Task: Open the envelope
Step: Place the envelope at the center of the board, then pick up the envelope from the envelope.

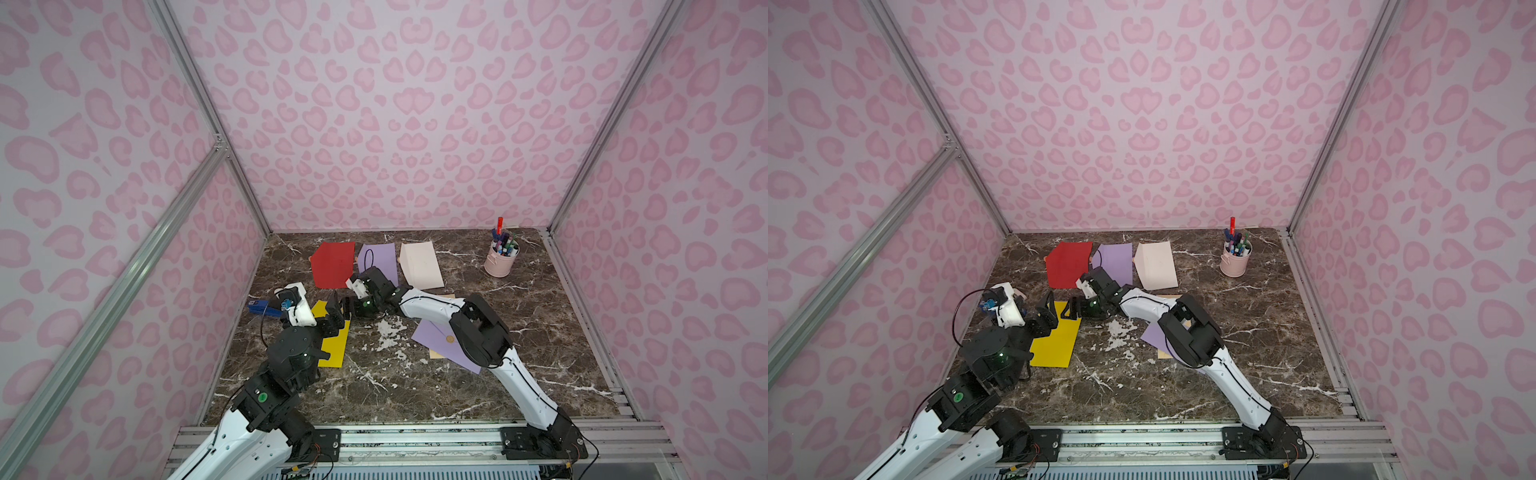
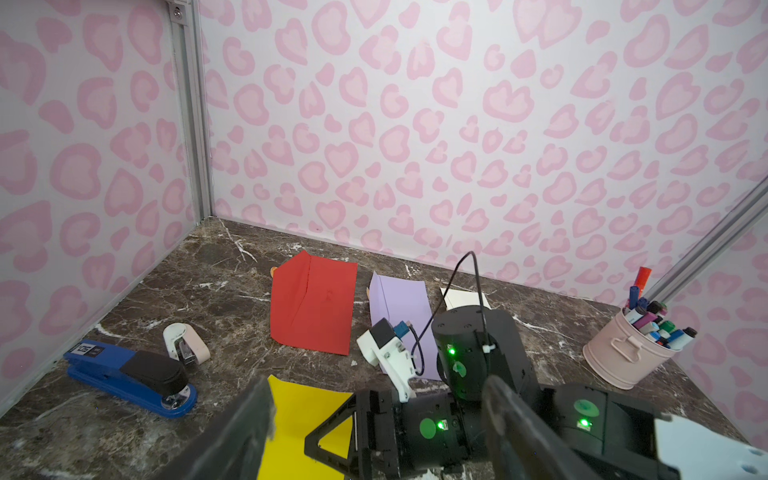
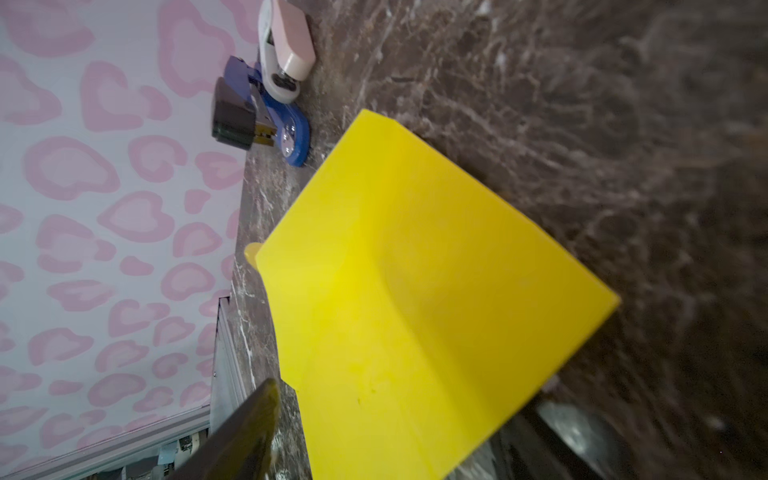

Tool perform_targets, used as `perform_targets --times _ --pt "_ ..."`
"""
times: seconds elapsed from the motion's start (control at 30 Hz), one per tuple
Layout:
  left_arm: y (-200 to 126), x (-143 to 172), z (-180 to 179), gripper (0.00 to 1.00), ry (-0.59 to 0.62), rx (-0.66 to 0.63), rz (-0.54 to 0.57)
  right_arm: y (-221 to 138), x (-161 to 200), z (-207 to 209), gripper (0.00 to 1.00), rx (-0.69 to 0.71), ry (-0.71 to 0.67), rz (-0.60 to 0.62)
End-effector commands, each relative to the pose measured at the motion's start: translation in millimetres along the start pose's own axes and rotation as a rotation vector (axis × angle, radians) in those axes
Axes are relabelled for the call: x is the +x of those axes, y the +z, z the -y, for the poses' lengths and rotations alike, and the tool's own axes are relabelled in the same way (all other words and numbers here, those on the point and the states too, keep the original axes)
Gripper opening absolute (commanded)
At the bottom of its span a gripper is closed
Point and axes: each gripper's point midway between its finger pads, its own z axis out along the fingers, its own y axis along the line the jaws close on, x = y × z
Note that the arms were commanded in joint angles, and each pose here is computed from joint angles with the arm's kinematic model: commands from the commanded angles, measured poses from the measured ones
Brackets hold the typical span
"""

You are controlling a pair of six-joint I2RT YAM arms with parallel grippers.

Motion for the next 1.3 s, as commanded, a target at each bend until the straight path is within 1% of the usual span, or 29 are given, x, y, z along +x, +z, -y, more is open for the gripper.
perform_targets --times 0.0,0.07,0.1,0.13,0.23,0.33,0.4,0.47,0.5,0.53,0.6,0.63,0.8,0.87,0.97,1.13,1.27 --pt "1.3 -1.8 2.9 0.81 0.003 0.010 0.007 -16.1 5.6 11.1 0.79 0.090 -0.002 0.014" --pt "2.4 -0.7 5.2 0.81 0.007 0.018 0.003 -32.9 4.8 6.7 0.79 0.117 -0.024 0.045" --pt "3.4 0.3 7.0 0.81 0.011 0.024 -0.002 -35.5 8.5 12.3 0.79 0.140 -0.024 0.046" --pt "4.8 2.2 9.7 0.81 0.016 0.034 -0.008 -52.2 2.2 0.3 0.79 0.142 -0.046 0.079" --pt "10.8 7.4 18.3 0.81 0.027 0.059 -0.028 -79.2 -2.3 -9.4 0.79 0.164 -0.077 0.123" --pt "18.7 16.1 35.8 0.81 0.051 0.122 -0.069 -107.0 -3.6 -13.8 0.78 0.188 -0.108 0.163" --pt "25.7 26.6 50.8 0.81 0.082 0.174 -0.118 -126.5 2.4 -5.8 0.77 0.246 -0.125 0.180" --pt "33.9 40.9 62.6 0.81 0.101 0.208 -0.171 -150.7 9.5 8.8 0.73 0.306 -0.122 0.204" --pt "36.8 47.1 67.9 0.81 0.104 0.228 -0.189 -163.4 9.6 12.1 0.70 0.323 -0.119 0.224" --pt "39.9 54.7 74.4 0.81 0.105 0.254 -0.207 -174.6 20.7 28.3 0.66 0.356 -0.100 0.221" --pt "43.9 68.6 89.2 0.81 0.095 0.322 -0.243 -199.1 30.0 43.5 0.58 0.387 -0.077 0.244" --pt "46.2 77.7 97.1 0.81 0.091 0.358 -0.267 -212.6 34.9 52.0 0.56 0.406 -0.062 0.255" --pt "52.9 135.9 127.8 0.79 0.051 0.507 -0.437 -263.8 56.1 84.4 0.55 0.480 -0.014 0.303" --pt "53.6 158.4 133.5 0.77 0.019 0.538 -0.499 -276.4 65.2 96.6 0.53 0.499 0.006 0.311" --pt "52.0 182.5 135.7 0.77 -0.024 0.562 -0.566 -285.7 77.8 113.6 0.50 0.517 0.040 0.308" --pt "46.4 209.6 138.1 0.78 -0.094 0.592 -0.650 -295.5 92.6 134.0 0.46 0.528 0.081 0.313" --pt "44.7 225.0 139.8 0.79 -0.145 0.604 -0.696 -302.4 102.2 147.1 0.40 0.534 0.114 0.323"
